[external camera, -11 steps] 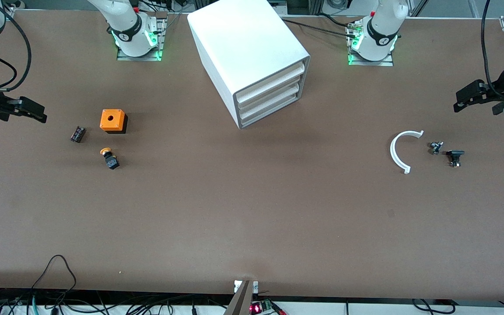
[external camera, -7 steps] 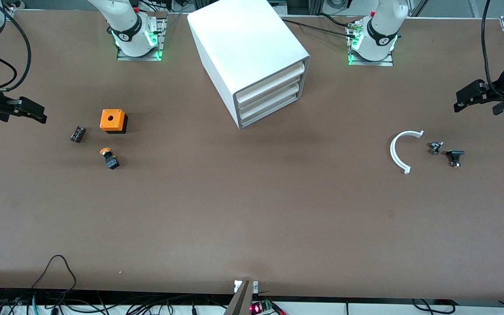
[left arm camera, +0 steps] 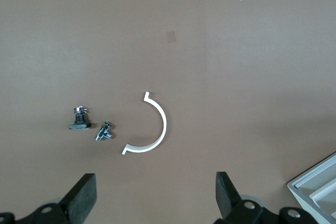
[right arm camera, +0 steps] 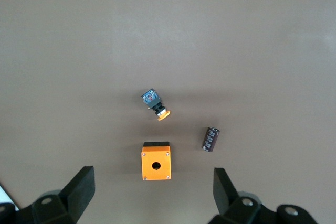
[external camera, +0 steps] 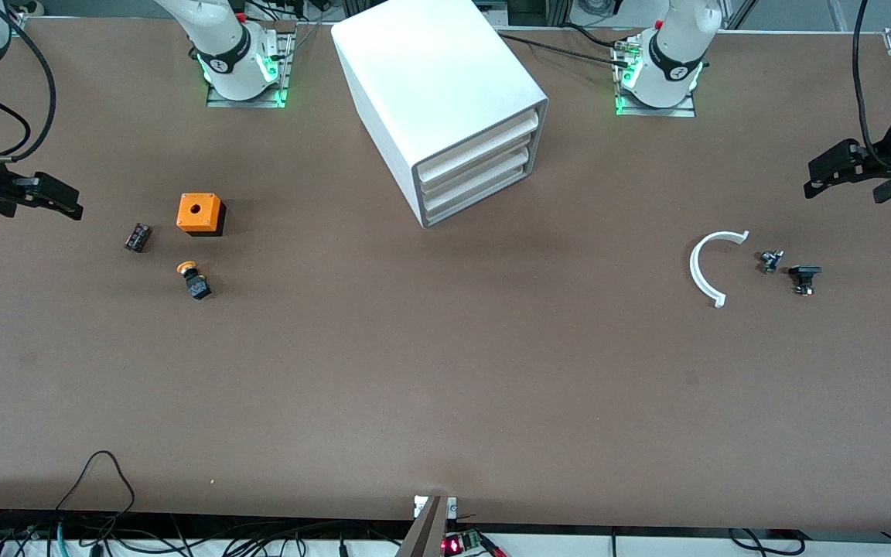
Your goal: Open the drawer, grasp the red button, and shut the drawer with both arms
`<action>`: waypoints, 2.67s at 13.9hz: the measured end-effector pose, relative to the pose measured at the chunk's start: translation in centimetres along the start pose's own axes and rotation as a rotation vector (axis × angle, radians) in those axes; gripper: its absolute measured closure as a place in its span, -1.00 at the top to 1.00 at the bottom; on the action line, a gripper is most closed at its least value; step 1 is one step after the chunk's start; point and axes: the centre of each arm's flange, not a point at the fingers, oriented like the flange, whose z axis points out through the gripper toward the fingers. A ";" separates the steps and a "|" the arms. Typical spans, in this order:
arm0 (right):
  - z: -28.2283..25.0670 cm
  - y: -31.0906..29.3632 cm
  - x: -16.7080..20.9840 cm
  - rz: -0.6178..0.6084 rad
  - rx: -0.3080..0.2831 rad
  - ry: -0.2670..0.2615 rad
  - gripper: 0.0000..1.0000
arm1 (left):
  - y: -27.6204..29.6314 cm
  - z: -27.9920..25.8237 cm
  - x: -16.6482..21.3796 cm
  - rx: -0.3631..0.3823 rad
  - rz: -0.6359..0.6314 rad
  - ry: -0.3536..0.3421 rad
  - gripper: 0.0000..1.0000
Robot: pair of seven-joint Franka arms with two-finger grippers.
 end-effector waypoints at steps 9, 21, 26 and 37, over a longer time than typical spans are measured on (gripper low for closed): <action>-0.9 -0.3 -0.8 0.016 0.000 -0.009 1.00 | 5.1 11.3 3.5 -0.024 0.093 -0.249 1.00; -2.7 1.3 -2.7 0.103 0.030 -0.091 1.00 | 28.6 39.1 -5.8 -0.844 0.034 -0.711 1.00; -5.3 0.6 -2.6 0.104 0.089 -0.040 1.00 | 34.5 42.6 -13.1 -0.911 0.072 -0.694 0.99; 3.0 -7.1 5.0 0.009 0.117 0.023 1.00 | 34.1 41.0 -12.5 -0.957 0.055 -0.669 -0.28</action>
